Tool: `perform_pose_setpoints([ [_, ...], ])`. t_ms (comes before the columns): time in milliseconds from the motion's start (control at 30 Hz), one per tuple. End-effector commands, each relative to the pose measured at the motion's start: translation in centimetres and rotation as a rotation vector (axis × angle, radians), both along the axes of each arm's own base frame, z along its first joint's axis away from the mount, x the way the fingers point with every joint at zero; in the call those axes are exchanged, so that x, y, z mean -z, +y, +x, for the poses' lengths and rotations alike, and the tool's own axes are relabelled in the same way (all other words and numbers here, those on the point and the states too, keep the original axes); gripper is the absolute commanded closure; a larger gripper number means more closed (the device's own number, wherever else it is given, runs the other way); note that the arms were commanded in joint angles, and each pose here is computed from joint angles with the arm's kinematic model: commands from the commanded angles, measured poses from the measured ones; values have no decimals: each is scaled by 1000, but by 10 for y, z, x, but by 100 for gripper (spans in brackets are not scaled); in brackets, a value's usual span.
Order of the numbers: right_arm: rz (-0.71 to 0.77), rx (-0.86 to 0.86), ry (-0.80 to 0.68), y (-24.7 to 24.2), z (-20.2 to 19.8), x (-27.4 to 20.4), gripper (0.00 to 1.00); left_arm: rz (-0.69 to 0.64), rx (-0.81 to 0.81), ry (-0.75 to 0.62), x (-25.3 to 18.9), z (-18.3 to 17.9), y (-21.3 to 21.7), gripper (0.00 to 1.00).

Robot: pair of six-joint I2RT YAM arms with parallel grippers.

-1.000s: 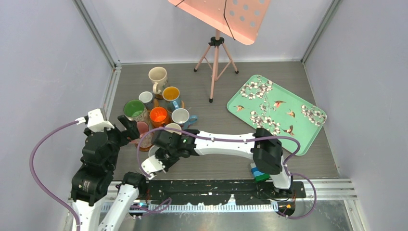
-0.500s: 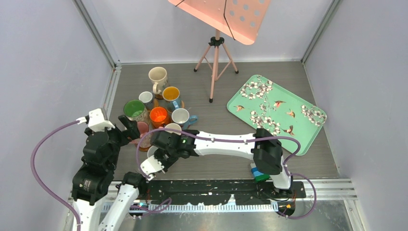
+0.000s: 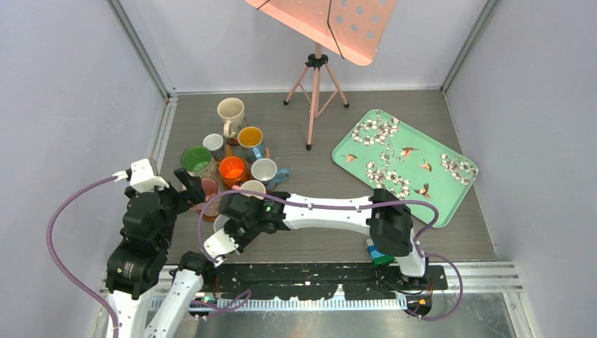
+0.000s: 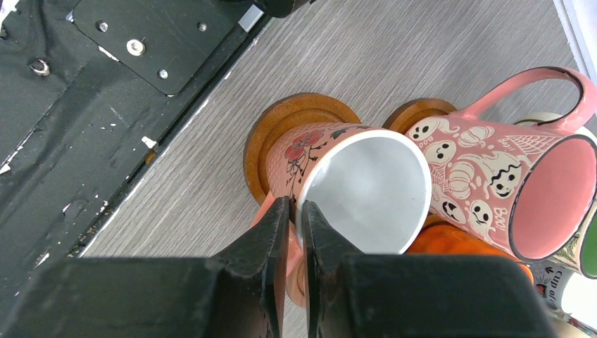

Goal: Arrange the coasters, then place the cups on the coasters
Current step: Place the cup on the coaster.

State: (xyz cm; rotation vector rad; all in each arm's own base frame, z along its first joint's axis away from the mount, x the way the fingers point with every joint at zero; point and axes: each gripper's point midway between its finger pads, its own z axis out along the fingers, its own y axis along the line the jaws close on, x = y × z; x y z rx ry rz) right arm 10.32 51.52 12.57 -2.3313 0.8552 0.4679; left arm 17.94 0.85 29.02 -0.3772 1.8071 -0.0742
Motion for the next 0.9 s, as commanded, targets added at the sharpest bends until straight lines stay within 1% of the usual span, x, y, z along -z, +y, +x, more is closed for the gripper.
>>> perform_pose_setpoints([
  [0, 95, -4, -58, 22, 7, -25, 83, -12, -7, -69, -15, 4, 1, 1],
  [233, 92, 10, -72, 23, 10, -20, 83, -14, 0, -68, -14, 3, -1, 1],
  [300, 93, 13, -73, 23, 11, -20, 81, -14, 0, -67, -14, 3, -1, 1],
  [400, 94, 19, -74, 22, 12, -21, 74, -14, 2, -66, -14, 3, -1, 1],
  [433, 99, 22, -74, 22, 12, -24, 70, -14, 3, -66, -14, 3, -1, 1],
  [533, 133, 42, -70, 22, 12, -40, 62, -13, 13, -66, -14, 4, -3, 1],
  [567, 143, 59, -70, 22, 14, -44, 57, -12, 19, -68, -15, 4, -3, 1],
  [633, 165, 83, -70, 21, 15, -58, 53, -9, 32, -70, -15, 4, -5, 1],
  [767, 214, 111, -56, 15, 14, -83, 49, -10, 41, -73, -19, 0, -6, 1],
  [833, 227, 119, -41, 5, 10, -88, 48, -10, 49, -80, -23, -2, -7, 1],
  [867, 255, 123, -36, 0, 8, -101, 48, -10, 55, -82, -25, -3, -7, 1],
])
